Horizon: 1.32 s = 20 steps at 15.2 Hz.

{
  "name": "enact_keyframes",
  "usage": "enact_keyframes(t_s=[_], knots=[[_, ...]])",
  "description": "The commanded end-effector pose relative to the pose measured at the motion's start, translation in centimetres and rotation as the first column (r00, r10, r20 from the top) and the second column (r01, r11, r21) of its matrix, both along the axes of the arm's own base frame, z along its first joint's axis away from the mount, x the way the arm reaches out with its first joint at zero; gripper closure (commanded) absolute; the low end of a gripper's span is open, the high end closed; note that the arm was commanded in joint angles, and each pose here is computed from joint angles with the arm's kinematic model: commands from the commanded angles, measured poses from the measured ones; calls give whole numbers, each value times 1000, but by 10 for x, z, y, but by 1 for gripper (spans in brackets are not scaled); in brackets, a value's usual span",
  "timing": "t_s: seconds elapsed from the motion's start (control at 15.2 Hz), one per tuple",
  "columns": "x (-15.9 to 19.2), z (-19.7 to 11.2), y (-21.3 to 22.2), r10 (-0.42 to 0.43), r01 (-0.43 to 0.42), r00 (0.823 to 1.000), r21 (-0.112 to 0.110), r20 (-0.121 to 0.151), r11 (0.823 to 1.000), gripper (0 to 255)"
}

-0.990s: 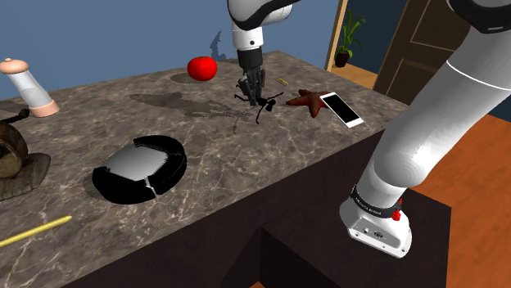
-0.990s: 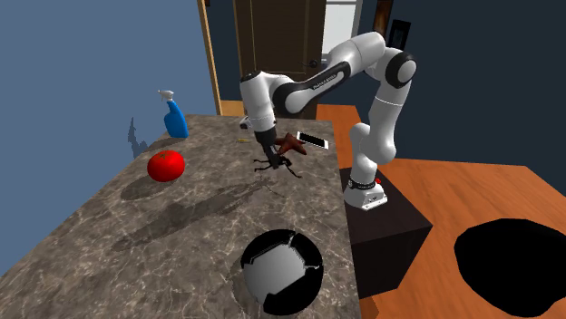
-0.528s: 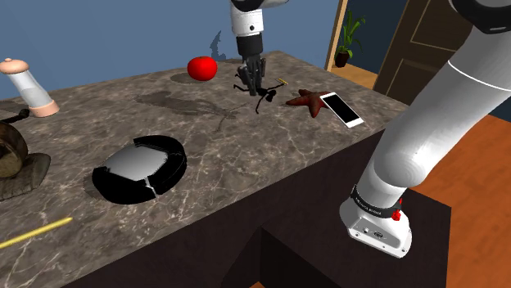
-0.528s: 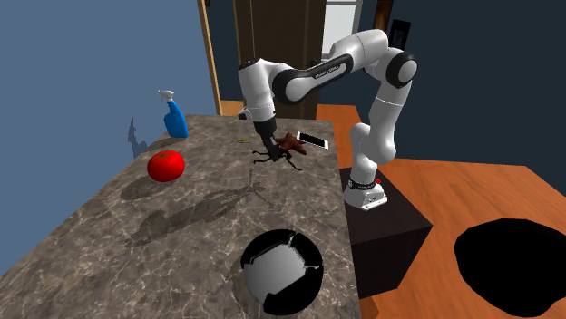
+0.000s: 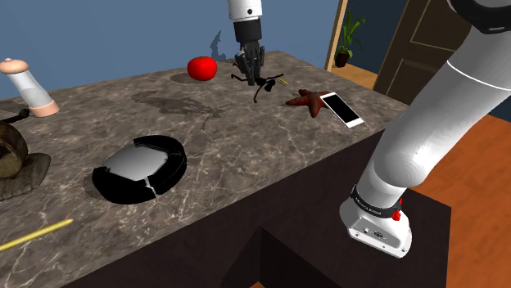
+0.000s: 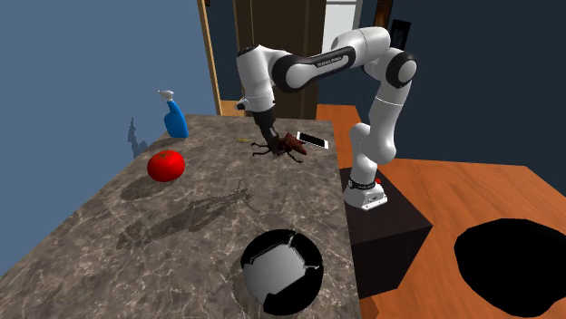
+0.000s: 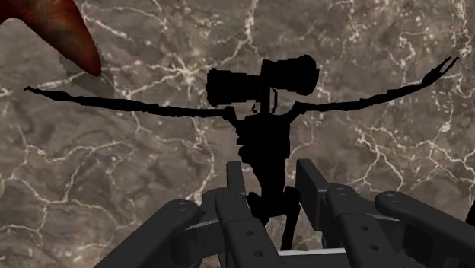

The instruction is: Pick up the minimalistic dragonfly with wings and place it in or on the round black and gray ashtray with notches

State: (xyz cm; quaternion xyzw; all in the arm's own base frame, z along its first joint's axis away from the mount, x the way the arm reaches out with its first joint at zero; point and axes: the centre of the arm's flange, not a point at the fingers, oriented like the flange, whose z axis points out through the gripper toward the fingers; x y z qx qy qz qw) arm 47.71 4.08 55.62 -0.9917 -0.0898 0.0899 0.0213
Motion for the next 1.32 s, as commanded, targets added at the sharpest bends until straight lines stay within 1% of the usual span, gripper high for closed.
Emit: enact_keyframes(t_s=[0.0, 1.25], knots=[[2, 1, 20, 0, 0, 1000, 0, 0, 1000, 255], [36, 3, 268, 0, 0, 1000, 0, 0, 1000, 255]])
